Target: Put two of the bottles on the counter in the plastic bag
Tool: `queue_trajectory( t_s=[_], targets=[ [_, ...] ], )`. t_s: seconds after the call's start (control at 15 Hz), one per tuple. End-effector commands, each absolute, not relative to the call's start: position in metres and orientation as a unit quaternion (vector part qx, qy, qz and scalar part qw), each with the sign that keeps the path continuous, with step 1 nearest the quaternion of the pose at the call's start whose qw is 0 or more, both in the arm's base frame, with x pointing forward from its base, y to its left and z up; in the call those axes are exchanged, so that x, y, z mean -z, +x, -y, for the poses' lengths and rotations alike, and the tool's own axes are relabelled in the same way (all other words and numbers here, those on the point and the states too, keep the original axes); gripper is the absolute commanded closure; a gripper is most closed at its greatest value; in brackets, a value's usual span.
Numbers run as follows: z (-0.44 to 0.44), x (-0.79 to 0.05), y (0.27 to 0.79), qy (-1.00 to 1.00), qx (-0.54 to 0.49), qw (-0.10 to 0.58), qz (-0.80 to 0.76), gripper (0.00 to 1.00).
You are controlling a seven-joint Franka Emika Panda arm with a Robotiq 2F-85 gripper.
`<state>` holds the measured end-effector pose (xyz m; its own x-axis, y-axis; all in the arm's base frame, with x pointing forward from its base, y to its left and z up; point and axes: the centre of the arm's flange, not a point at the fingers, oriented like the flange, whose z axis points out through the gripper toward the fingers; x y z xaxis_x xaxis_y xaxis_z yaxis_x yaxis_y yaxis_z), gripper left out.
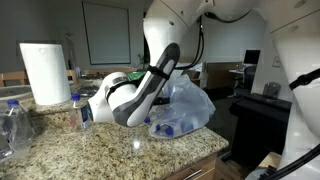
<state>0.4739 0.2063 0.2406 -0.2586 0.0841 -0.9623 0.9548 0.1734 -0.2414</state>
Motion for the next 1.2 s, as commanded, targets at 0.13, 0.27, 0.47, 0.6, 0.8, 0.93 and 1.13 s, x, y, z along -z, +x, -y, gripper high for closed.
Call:
queue_trajectory(
  t_s=[0.13, 0.27, 0.47, 0.6, 0.8, 0.93, 1.13],
  targets=[
    [-0.203, -0.251, 0.471, 0.371, 0.504, 0.459, -0.63, 0.0],
    [-0.204, -0.252, 0.473, 0.368, 0.504, 0.46, -0.632, 0.0],
    [-0.207, -0.254, 0.475, 0.379, 0.502, 0.451, -0.634, 0.0],
    [-0.209, -0.259, 0.477, 0.391, 0.499, 0.441, -0.636, 0.0],
    [-0.216, -0.271, 0.488, 0.432, 0.489, 0.406, -0.64, 0.0],
    [-0.224, -0.282, 0.495, 0.473, 0.48, 0.364, -0.643, 0.0],
    [-0.24, -0.303, 0.512, 0.531, 0.459, 0.303, -0.645, 0.0]
  ],
)
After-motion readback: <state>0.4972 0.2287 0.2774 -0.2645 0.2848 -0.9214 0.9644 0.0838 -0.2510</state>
